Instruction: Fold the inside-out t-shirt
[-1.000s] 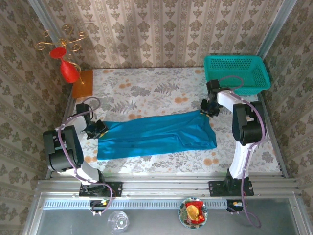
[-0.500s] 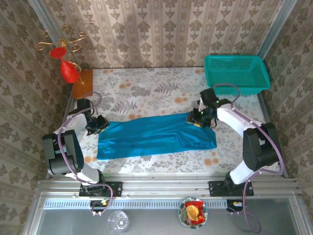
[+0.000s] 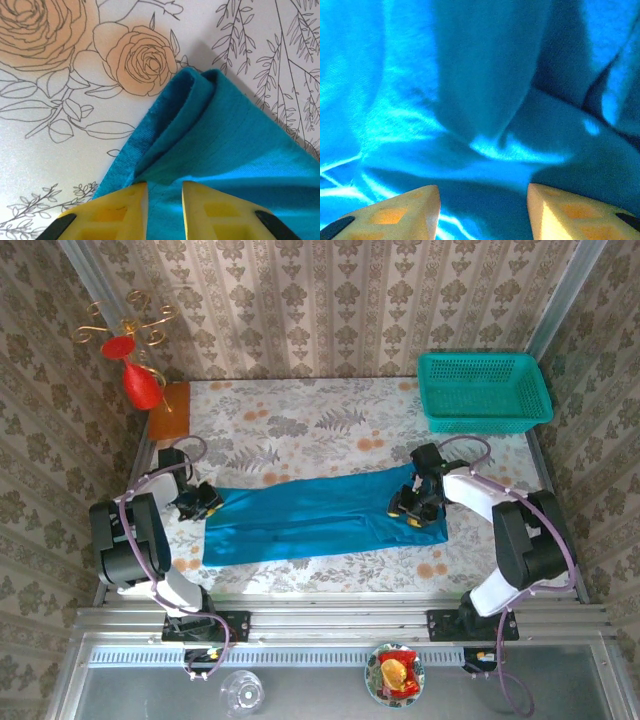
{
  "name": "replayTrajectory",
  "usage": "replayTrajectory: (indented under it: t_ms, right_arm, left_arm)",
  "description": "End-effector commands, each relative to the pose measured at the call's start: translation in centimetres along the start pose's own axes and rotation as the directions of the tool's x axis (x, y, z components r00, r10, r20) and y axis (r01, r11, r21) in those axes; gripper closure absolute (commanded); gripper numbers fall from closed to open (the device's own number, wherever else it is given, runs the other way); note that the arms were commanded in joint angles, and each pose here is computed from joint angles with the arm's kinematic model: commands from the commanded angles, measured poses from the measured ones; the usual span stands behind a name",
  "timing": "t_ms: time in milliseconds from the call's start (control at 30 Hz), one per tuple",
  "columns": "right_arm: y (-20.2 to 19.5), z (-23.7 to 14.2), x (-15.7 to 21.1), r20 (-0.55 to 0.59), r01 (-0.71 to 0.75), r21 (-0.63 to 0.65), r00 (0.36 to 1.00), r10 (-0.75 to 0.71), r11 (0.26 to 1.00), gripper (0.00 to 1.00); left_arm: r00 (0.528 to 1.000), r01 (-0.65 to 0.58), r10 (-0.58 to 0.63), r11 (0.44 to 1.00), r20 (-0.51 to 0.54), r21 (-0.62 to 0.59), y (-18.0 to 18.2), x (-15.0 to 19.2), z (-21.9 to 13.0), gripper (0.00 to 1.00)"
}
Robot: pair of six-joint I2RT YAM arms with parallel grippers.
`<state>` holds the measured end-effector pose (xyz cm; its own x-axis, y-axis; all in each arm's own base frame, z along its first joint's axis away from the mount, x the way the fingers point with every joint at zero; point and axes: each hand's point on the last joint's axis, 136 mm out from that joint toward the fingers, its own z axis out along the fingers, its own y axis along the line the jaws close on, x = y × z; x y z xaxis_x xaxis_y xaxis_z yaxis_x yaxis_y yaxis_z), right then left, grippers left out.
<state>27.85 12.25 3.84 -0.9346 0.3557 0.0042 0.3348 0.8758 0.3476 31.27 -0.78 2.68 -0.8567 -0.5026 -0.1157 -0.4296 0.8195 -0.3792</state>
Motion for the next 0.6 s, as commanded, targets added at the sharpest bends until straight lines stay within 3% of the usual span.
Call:
replayTrajectory:
  t_ms: [0,200,400,567]
  right_arm:
    - [0.3,-2.5,0.0,0.025,0.033,0.040,0.999,-0.034,0.999,0.49]
    - [-3.0,-1.2,0.8,-0.027,0.010,0.129,1.000,-0.007,0.992,0.50]
    - [-6.1,0.7,2.0,-0.055,-0.079,0.238,0.994,0.094,0.968,0.52]
    - [-5.2,0.7,2.1,-0.035,-0.108,0.199,0.992,0.117,0.974,0.53]
  left_arm:
    - [0.999,-0.032,0.032,0.999,0.034,-0.012,-1.0,-0.1,-2.1,0.74]
    - [0.997,-0.082,0.082,0.996,-0.005,-0.026,-1.9,2.8,-2.9,0.74]
    - [0.999,-0.051,0.050,0.999,-0.016,-0.010,-1.8,5.5,-2.1,0.73]
    - [0.999,-0.022,0.021,0.999,-0.047,-0.032,-0.8,5.9,-0.4,0.73]
